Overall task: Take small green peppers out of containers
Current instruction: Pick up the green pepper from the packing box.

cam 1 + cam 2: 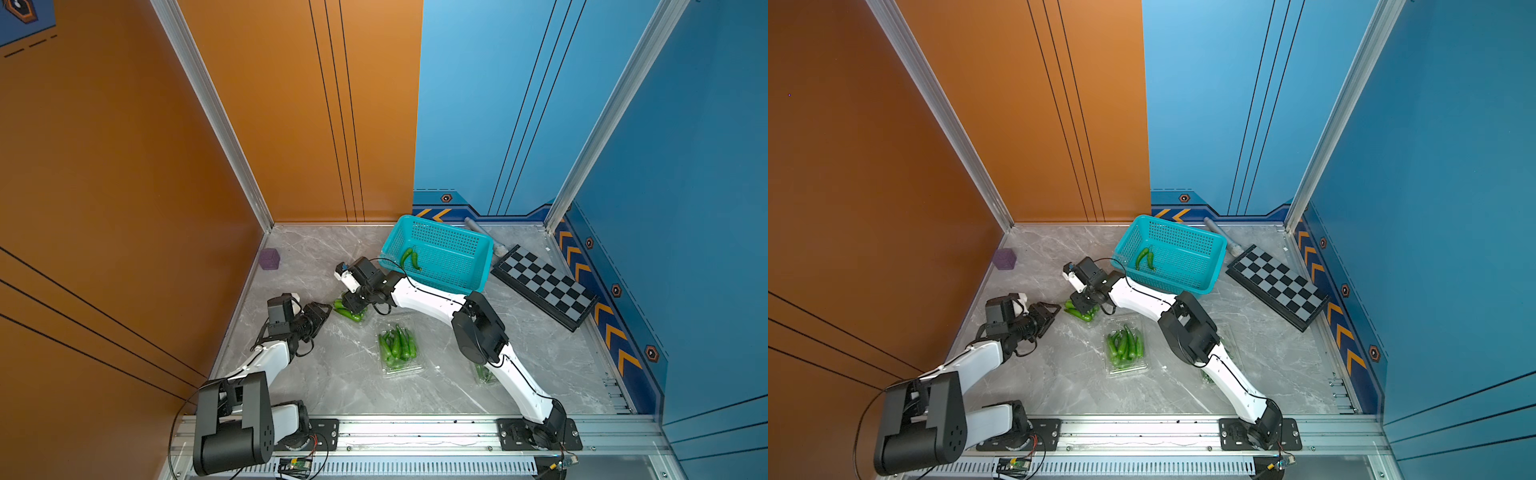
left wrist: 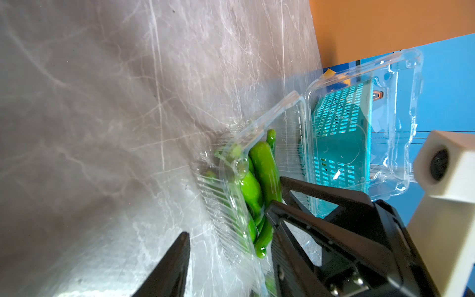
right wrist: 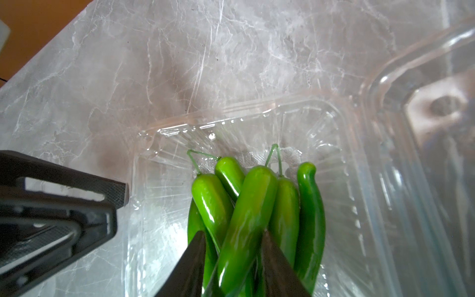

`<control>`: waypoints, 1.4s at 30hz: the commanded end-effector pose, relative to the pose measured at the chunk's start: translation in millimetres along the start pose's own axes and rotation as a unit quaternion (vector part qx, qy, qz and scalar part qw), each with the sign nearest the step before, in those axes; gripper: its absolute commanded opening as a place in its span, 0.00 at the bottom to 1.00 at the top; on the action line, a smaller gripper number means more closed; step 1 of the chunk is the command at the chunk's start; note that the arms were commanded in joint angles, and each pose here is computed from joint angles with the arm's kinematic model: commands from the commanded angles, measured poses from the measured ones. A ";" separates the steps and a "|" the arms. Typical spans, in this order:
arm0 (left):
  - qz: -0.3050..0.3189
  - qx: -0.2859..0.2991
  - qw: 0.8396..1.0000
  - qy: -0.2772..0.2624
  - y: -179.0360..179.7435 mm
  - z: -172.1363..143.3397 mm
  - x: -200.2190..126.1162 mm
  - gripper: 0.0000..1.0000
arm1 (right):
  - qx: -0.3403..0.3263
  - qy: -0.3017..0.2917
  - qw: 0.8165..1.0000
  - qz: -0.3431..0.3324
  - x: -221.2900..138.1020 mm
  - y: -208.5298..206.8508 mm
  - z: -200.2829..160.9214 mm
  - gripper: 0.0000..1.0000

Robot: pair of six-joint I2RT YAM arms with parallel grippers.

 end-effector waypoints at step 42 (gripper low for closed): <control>0.009 0.007 1.000 0.004 4.3 -3.4 -0.4 0.51 | 0.019 -0.079 0.996 0.030 -98.3 2.6 54.7 0.13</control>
Point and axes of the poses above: each gripper's point midway between its finger pads, its own x axis out along the fingers, its own y axis along the line the jaws close on, z = x × y, the point moved 2 cm from there along -x, back along the fingers, and after that the axes turned 6 degrees about x, right-handed, at the moved point
